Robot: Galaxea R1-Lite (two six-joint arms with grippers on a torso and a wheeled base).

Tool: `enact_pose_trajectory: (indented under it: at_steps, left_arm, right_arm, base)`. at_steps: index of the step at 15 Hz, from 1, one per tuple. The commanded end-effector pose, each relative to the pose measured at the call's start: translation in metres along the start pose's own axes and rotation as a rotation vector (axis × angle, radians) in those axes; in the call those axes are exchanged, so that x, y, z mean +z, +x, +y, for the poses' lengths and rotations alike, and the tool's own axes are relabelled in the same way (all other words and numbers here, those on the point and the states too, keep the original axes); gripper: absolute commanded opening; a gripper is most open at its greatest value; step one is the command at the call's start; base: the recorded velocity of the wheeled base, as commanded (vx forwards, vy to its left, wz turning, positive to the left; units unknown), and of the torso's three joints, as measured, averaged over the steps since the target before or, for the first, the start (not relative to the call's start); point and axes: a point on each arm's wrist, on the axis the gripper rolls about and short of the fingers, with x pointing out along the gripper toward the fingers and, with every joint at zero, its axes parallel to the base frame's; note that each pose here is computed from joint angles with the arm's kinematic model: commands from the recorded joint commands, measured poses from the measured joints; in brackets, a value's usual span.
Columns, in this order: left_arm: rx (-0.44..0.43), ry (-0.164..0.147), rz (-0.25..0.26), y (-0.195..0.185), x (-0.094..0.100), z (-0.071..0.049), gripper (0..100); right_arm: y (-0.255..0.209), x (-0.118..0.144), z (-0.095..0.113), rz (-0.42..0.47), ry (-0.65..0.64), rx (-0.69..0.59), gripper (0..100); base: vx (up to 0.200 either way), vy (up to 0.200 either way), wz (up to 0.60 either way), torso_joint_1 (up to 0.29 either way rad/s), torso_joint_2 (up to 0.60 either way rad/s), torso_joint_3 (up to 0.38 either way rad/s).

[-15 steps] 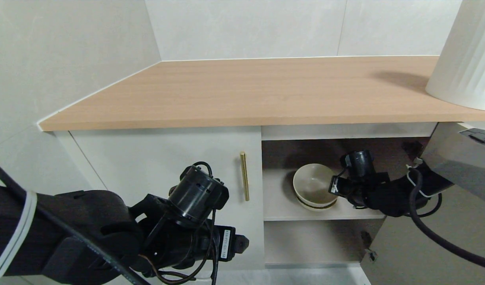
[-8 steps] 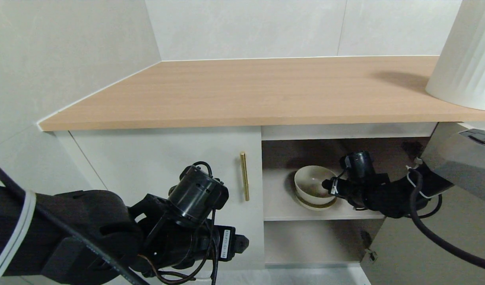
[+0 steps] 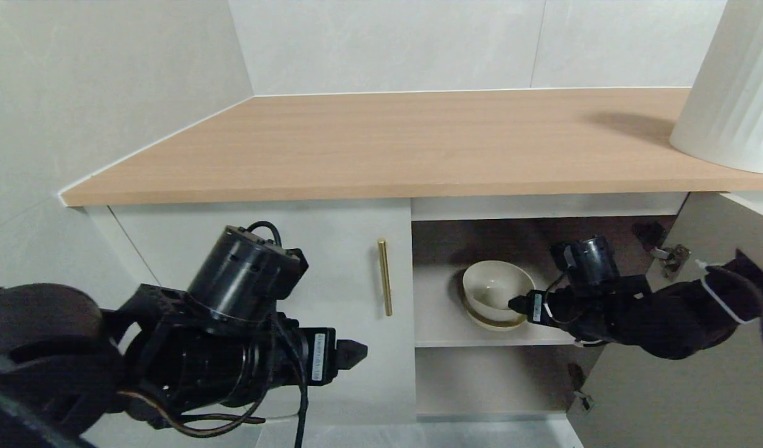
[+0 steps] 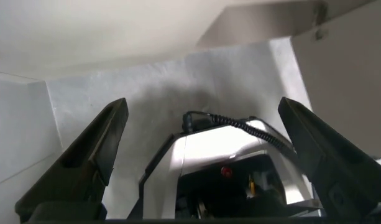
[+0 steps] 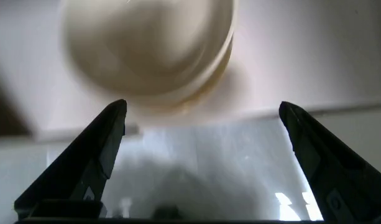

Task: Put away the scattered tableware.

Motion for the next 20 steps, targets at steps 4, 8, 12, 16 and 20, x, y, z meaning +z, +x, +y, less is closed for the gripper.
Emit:
enact_pose_trajectory:
  at_steps: [4, 8, 12, 16, 20]
  left_arm:
    - [0.007, 0.011, -0.079, -0.061, -0.019, 0.037, 100]
    - [0.038, -0.003, -0.093, -0.061, -0.017, 0.043, 100]
    - [0.048, -0.001, -0.079, -0.052, -0.011, 0.039, 100]
    - [0.116, 0.007, -0.034, -0.032, -0.011, 0.038, 100]
    - [0.123, 0.009, -0.033, -0.031, -0.012, 0.038, 100]
  right_arm:
    - [-0.143, 0.0, -0.015, -0.001, -0.073, 0.12, 100]
    - [-0.161, -0.022, -0.024, 0.019, -0.098, 0.135, 100]
    - [-0.161, -0.027, -0.025, 0.031, -0.106, 0.127, 100]
    - [-0.161, -0.032, -0.022, 0.046, -0.124, 0.139, 100]
    - [-0.16, -0.033, -0.022, 0.049, -0.127, 0.136, 100]
  base:
    - [0.0, 0.0, 0.0, 0.0, 0.0, 0.0]
    - [0.0, 0.0, 0.0, 0.0, 0.0, 0.0]
    - [-0.05, 0.0, 0.0, -0.001, 0.0, 0.001]
    - [-0.2, 0.0, 0.0, 0.001, 0.0, 0.005]
    - [-0.2, 0.0, 0.0, 0.002, 0.0, 0.002]
